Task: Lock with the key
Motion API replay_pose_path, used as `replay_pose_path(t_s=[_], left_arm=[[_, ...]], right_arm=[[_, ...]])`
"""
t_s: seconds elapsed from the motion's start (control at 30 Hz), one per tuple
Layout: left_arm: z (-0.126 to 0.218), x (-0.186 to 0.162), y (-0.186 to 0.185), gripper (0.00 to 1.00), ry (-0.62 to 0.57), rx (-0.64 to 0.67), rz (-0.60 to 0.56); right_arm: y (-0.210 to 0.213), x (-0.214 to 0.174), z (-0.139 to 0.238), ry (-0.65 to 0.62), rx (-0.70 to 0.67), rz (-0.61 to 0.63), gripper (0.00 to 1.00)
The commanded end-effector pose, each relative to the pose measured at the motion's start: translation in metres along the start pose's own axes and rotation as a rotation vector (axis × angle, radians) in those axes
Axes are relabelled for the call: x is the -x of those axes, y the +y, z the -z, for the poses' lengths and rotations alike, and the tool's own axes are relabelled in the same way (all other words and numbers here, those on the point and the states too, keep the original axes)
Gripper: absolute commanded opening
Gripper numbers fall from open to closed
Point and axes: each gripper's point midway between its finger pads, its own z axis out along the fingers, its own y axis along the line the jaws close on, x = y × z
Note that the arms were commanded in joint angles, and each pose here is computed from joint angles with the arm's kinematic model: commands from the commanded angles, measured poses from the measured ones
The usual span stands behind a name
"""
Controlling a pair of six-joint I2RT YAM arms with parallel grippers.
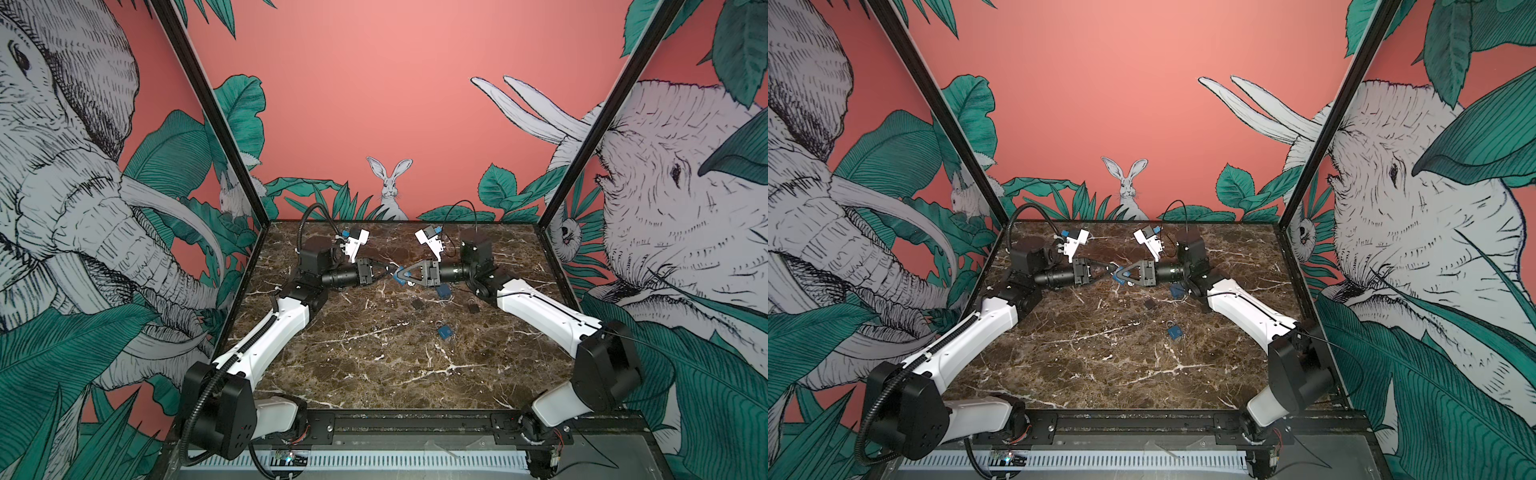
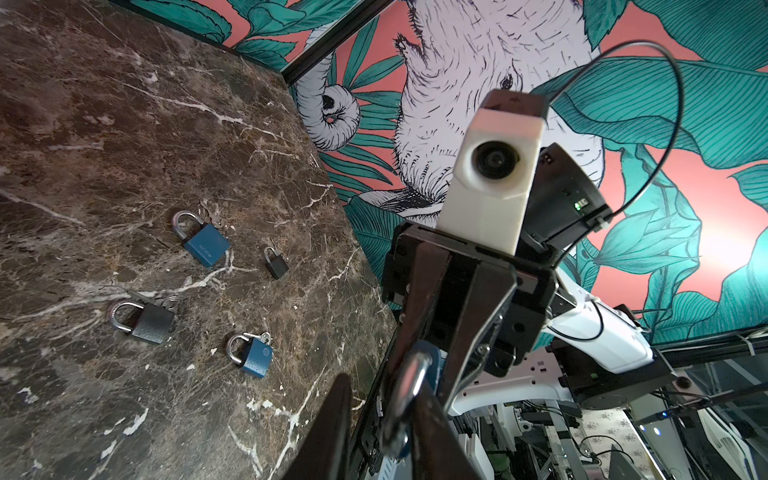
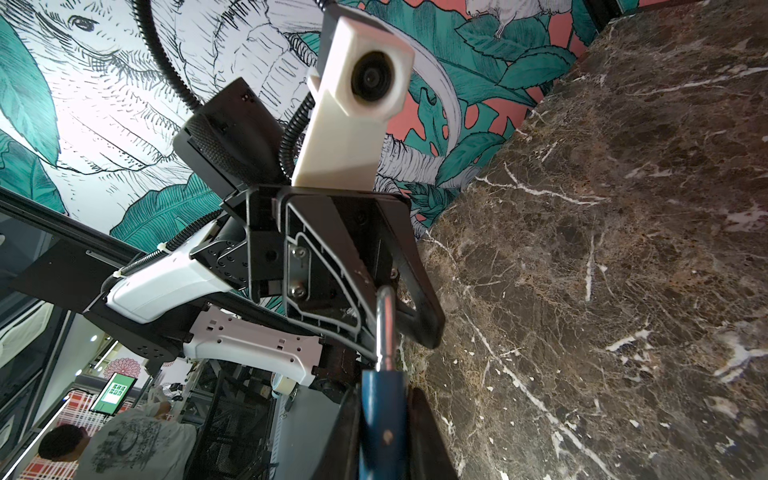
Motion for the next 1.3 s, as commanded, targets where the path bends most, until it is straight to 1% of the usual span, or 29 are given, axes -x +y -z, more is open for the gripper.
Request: replay_pose_path(t_s=[0.0, 0.07, 0.13, 0.2, 0.3, 0.43, 0.47, 0.5, 0.53, 0.6, 0.63, 0.73, 0.9, 1.07, 1.17, 1.27], left_arm=[[0.003, 0.004, -0.007, 0.27, -0.013, -0.019, -0.019], [0.003, 0.004, -0.007, 0.26, -0.008, -0.023, -0.015], [0.002, 0.003, -0.006, 0.22, 0.001, -0.029, -0.01], [0.001, 0.001, -0.004, 0.14, 0.008, -0.03, -0.004], [0.001, -0.001, -0.002, 0.0, 0.016, -0.031, 0.007], [0.001, -0.003, 0.0, 0.0, 0.01, -0.027, 0.011], [0.002, -0.002, 0.0, 0.0, 0.002, -0.021, 0.009], [0.002, -0.002, 0.001, 0.0, -0.003, -0.014, 0.013], [0.002, -0.001, 0.002, 0.0, -0.01, -0.01, 0.012], [0.003, 0.002, 0.003, 0.0, -0.03, 0.005, 0.012], [0.004, 0.005, 0.004, 0.0, -0.048, 0.016, 0.012], [0.008, 0.012, 0.001, 0.0, -0.086, 0.028, 0.003], [0.016, 0.022, -0.003, 0.0, -0.129, 0.038, -0.009], [0.019, 0.026, -0.008, 0.0, -0.143, 0.038, -0.017], [0.019, 0.025, -0.01, 0.0, -0.135, 0.033, -0.019], [0.019, 0.023, -0.01, 0.0, -0.124, 0.027, -0.014]], right_arm=[[0.02, 0.002, -0.005, 0.01, 0.078, 0.072, 0.0], [0.021, 0.002, -0.006, 0.011, 0.08, 0.075, 0.0], [0.02, 0.003, -0.007, 0.008, 0.076, 0.075, 0.0], [0.019, 0.003, -0.007, 0.008, 0.075, 0.074, 0.0], [0.019, 0.005, -0.007, 0.004, 0.072, 0.075, 0.0], [0.015, 0.006, -0.008, -0.003, 0.059, 0.066, 0.0], [0.014, 0.006, -0.007, -0.007, 0.055, 0.067, 0.05], [0.013, 0.007, -0.007, -0.01, 0.051, 0.066, 0.14], [0.011, 0.007, -0.006, -0.017, 0.047, 0.064, 0.22], [0.011, 0.008, -0.004, -0.028, 0.046, 0.065, 0.32], [0.01, 0.009, -0.002, -0.035, 0.044, 0.059, 0.34], [0.008, 0.008, 0.004, -0.053, 0.043, 0.049, 0.35], [0.007, -0.002, 0.008, -0.044, 0.049, 0.034, 0.35], [0.005, -0.008, 0.009, -0.041, 0.045, 0.023, 0.34], [0.004, -0.008, 0.01, -0.044, 0.042, 0.023, 0.29], [0.002, -0.003, 0.011, -0.061, 0.031, 0.029, 0.28]])
